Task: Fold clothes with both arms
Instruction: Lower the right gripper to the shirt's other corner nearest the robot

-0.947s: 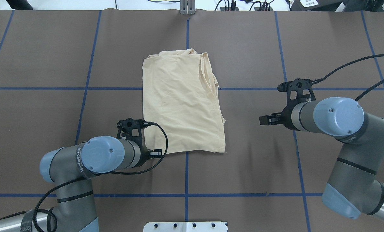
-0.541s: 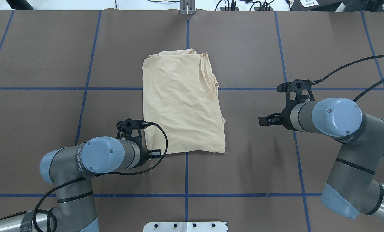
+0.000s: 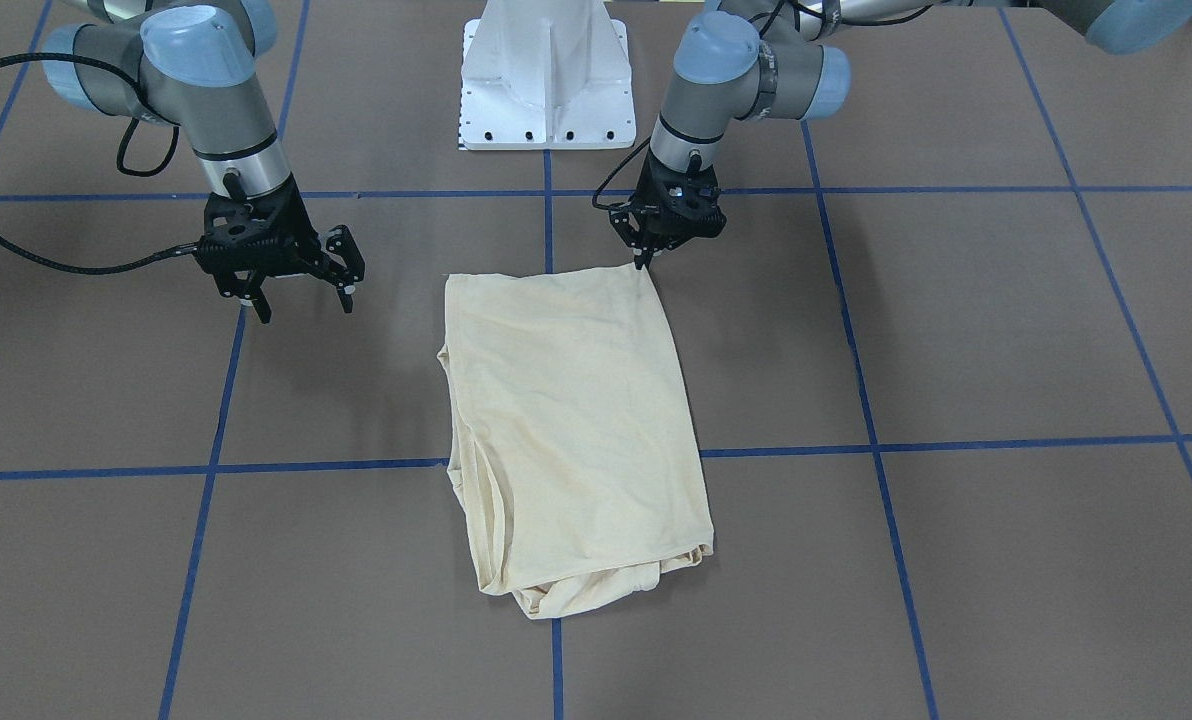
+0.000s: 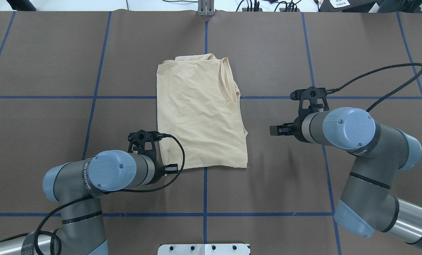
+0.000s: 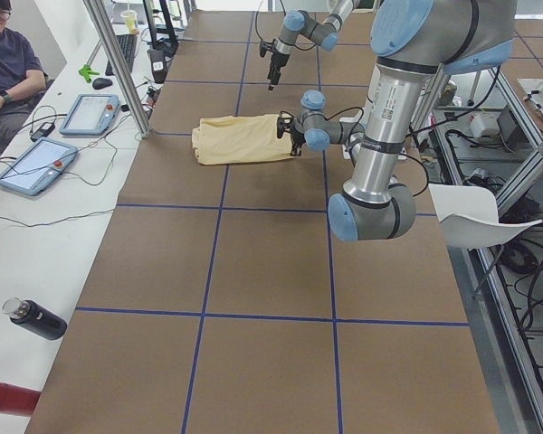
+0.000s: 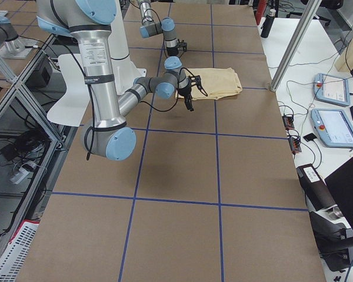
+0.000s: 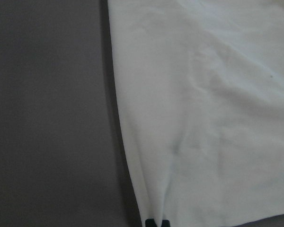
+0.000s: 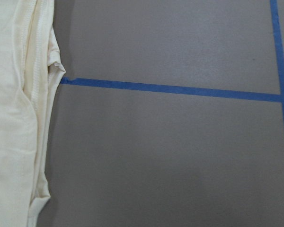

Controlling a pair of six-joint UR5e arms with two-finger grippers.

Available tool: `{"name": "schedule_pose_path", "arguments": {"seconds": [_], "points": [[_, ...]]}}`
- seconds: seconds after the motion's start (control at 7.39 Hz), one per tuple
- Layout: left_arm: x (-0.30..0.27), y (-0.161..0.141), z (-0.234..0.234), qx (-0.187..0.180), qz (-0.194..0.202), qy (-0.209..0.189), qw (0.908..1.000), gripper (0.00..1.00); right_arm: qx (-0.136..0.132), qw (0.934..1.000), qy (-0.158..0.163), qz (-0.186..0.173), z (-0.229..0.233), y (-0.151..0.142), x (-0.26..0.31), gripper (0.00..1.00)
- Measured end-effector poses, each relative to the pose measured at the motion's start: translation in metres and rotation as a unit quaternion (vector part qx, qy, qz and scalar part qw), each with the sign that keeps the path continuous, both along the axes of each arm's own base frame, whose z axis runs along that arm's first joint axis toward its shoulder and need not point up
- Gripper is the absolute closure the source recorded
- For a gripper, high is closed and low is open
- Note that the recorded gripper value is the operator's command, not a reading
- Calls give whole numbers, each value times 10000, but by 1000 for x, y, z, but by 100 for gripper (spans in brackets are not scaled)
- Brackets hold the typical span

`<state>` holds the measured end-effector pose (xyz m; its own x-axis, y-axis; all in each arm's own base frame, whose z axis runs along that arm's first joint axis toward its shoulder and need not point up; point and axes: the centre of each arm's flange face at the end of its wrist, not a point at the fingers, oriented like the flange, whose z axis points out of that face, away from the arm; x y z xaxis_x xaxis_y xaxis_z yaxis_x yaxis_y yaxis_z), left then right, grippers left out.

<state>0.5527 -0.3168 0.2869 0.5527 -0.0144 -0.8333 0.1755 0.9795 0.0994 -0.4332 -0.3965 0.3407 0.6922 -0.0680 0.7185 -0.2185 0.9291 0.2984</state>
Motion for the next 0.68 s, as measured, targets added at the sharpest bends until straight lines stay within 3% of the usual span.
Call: {"name": "schedule_pose_path", "arguments": {"seconds": [0.27, 0.68], "points": [[0, 0, 0, -1, -4, 0, 10000, 100, -233, 9984, -265, 451, -20, 8, -40, 26], [-1, 0, 2, -3, 7, -13, 10000, 100, -478, 9923, -477, 1039, -47, 5, -102, 29]]}}
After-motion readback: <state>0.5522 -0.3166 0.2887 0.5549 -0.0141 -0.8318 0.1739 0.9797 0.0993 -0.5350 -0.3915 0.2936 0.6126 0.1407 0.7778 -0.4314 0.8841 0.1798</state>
